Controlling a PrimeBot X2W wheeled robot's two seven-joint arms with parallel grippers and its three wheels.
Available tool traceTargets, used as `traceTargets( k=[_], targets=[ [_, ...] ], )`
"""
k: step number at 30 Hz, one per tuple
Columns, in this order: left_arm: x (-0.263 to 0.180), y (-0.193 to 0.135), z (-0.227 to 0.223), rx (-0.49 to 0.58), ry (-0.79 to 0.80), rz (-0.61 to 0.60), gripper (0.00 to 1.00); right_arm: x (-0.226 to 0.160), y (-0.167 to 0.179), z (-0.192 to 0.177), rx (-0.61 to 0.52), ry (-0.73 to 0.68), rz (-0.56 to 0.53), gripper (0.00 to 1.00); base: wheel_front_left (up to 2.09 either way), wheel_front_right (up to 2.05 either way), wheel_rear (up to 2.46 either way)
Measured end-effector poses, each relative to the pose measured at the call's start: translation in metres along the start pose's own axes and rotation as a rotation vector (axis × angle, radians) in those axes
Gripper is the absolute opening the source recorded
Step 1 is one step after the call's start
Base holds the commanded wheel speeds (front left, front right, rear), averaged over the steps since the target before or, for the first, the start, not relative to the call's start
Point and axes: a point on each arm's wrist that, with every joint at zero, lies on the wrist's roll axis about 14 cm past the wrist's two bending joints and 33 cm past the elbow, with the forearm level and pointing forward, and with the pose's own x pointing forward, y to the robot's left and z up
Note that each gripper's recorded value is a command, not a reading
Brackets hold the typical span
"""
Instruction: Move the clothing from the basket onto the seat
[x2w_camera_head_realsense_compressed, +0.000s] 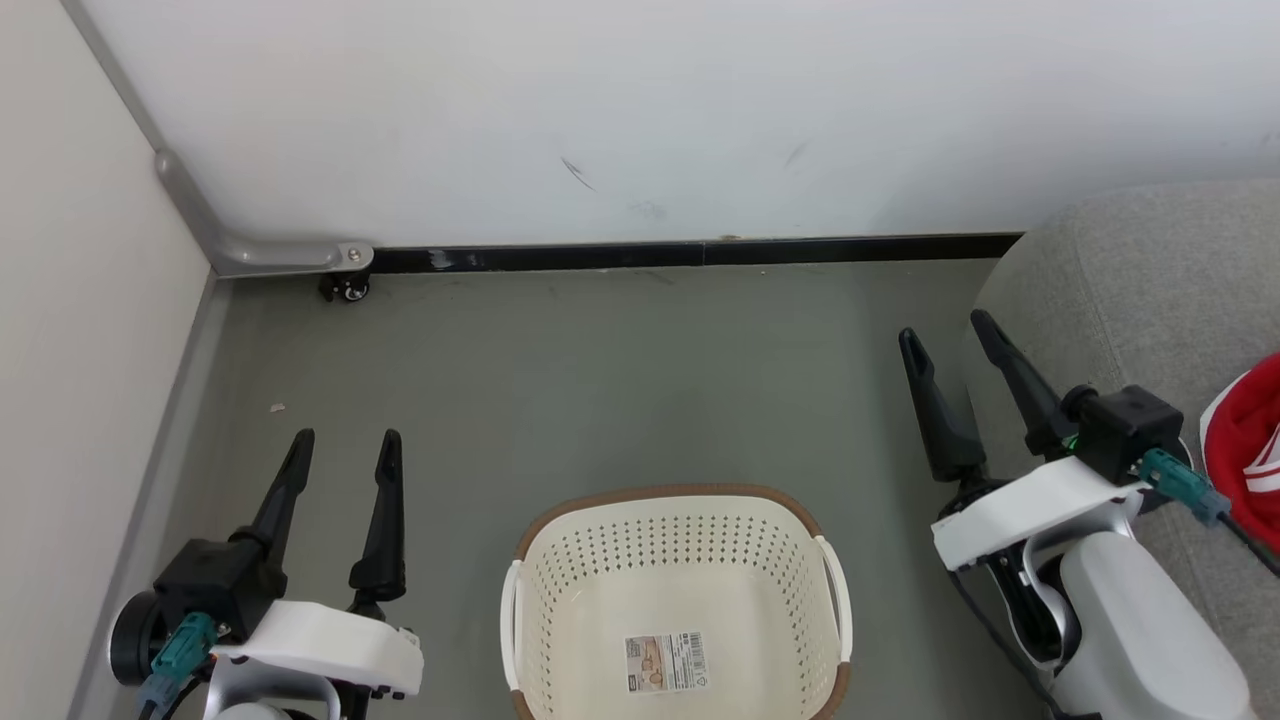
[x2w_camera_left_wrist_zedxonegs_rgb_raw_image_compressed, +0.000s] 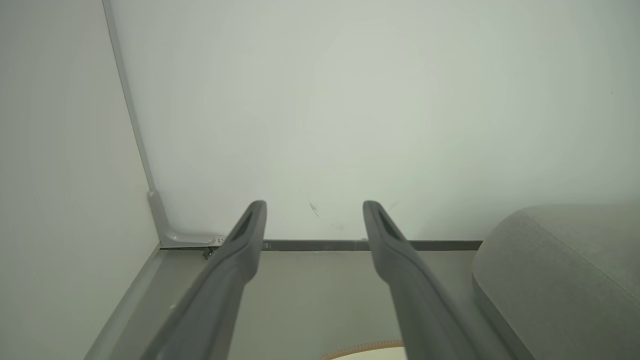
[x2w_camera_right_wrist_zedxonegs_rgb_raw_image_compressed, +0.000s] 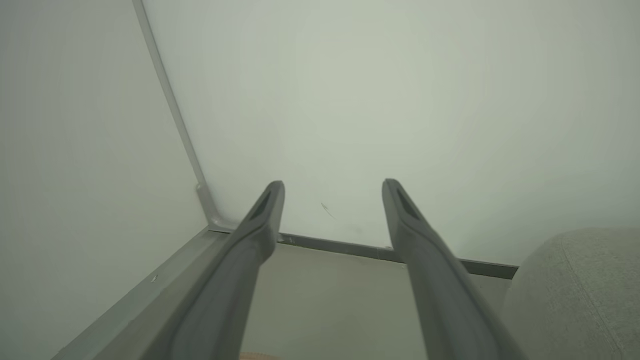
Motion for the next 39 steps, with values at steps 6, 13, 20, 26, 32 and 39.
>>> traceTargets(
  k=[6,13,20,26,32,39],
  targets=[
    [-0.011,0.005,0.001,0.001,-0.005,0.031,1.00,-0.015,0.008,-0.010,0.028,0.017,-0.012,1.00,0.00,0.00,0.00],
    [-0.023,0.014,-0.001,0.008,0.002,0.057,1.00,-0.033,0.012,-0.016,0.016,0.028,-0.021,1.00,0.00,0.00,0.00],
    [-0.032,0.012,0.000,0.015,0.000,0.051,1.00,-0.052,0.010,-0.022,0.014,0.040,-0.050,1.00,0.00,0.00,0.00],
    [-0.038,0.009,-0.002,0.018,0.006,0.040,1.00,-0.069,0.012,-0.033,0.018,0.070,-0.068,1.00,0.00,0.00,0.00],
    [-0.041,0.005,-0.003,0.017,0.007,0.030,1.00,-0.079,0.011,-0.033,0.010,0.072,-0.080,1.00,0.00,0.00,0.00],
    [-0.042,0.001,0.002,0.059,-0.013,0.005,1.00,-0.086,0.011,-0.030,0.007,0.068,-0.088,1.00,0.00,0.00,0.00]
  ],
)
